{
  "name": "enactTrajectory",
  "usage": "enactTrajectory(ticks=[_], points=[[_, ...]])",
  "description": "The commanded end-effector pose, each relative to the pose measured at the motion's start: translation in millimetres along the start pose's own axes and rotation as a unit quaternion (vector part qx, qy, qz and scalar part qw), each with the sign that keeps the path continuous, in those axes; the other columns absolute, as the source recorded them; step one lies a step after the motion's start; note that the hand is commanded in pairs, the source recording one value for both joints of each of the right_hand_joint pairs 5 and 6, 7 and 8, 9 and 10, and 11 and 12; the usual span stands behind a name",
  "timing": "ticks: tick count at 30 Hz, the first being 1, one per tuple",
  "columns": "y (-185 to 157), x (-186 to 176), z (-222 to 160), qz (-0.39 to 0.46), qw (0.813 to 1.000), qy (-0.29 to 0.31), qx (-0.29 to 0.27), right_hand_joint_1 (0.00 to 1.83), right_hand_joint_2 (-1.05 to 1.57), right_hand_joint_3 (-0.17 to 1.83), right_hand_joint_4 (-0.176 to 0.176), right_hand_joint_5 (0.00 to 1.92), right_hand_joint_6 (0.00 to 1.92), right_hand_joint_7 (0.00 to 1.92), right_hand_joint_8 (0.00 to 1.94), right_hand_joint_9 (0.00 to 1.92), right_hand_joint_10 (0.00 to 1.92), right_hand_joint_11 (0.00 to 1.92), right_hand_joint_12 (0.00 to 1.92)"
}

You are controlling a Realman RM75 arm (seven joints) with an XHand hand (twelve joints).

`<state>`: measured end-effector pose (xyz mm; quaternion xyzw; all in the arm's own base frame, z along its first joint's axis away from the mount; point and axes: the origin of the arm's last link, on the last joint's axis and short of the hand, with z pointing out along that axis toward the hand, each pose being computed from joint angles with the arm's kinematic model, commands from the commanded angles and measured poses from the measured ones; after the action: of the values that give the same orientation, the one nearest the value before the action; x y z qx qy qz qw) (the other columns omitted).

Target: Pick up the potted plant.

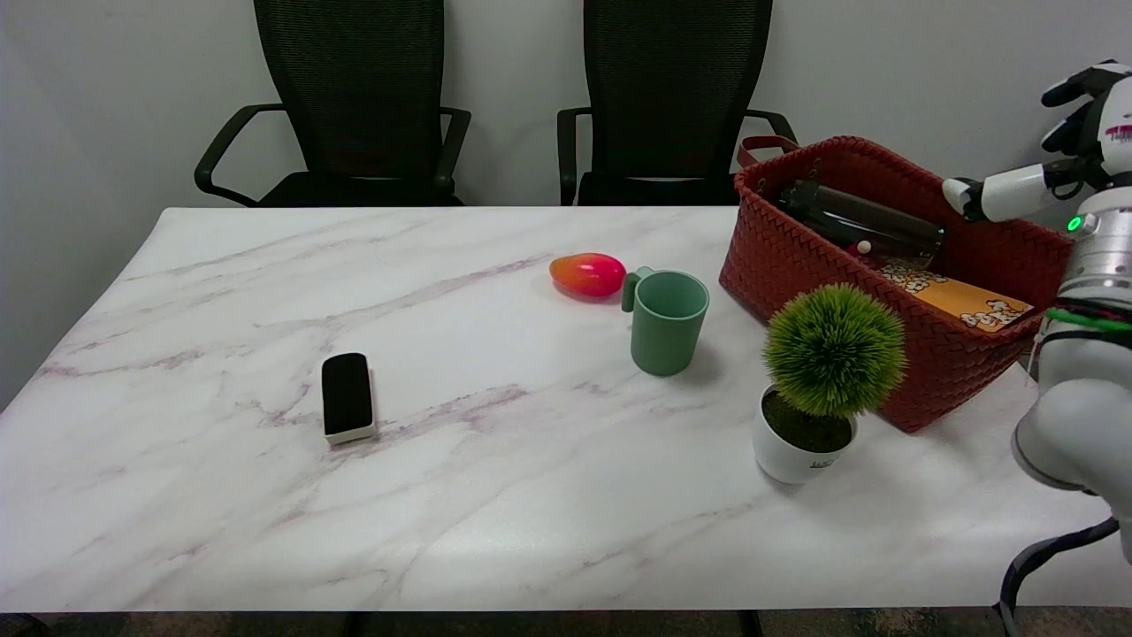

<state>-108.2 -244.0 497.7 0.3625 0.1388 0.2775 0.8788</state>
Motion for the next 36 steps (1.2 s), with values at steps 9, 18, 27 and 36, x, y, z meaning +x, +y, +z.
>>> enactTrajectory(ticks=[9,18,27,36], points=[[5,13,-98,0.045,0.988,0.141,-0.041,1.14,-0.18,1.05,0.000,0.76,0.76,1.07,1.07,0.91,0.91,0.73,0.73],[-6,12,-144,0.073,0.983,0.162,-0.048,1.13,-0.03,0.98,0.000,0.80,0.80,1.08,1.08,0.93,0.93,0.75,0.75],[1,12,-177,0.059,0.984,0.156,-0.062,1.12,0.08,0.95,0.000,0.84,0.84,1.12,1.12,0.97,0.97,0.78,0.78],[3,13,-192,0.069,0.983,0.168,-0.031,1.11,0.14,0.94,0.000,0.88,0.88,1.17,1.17,1.00,1.00,0.81,0.81]])
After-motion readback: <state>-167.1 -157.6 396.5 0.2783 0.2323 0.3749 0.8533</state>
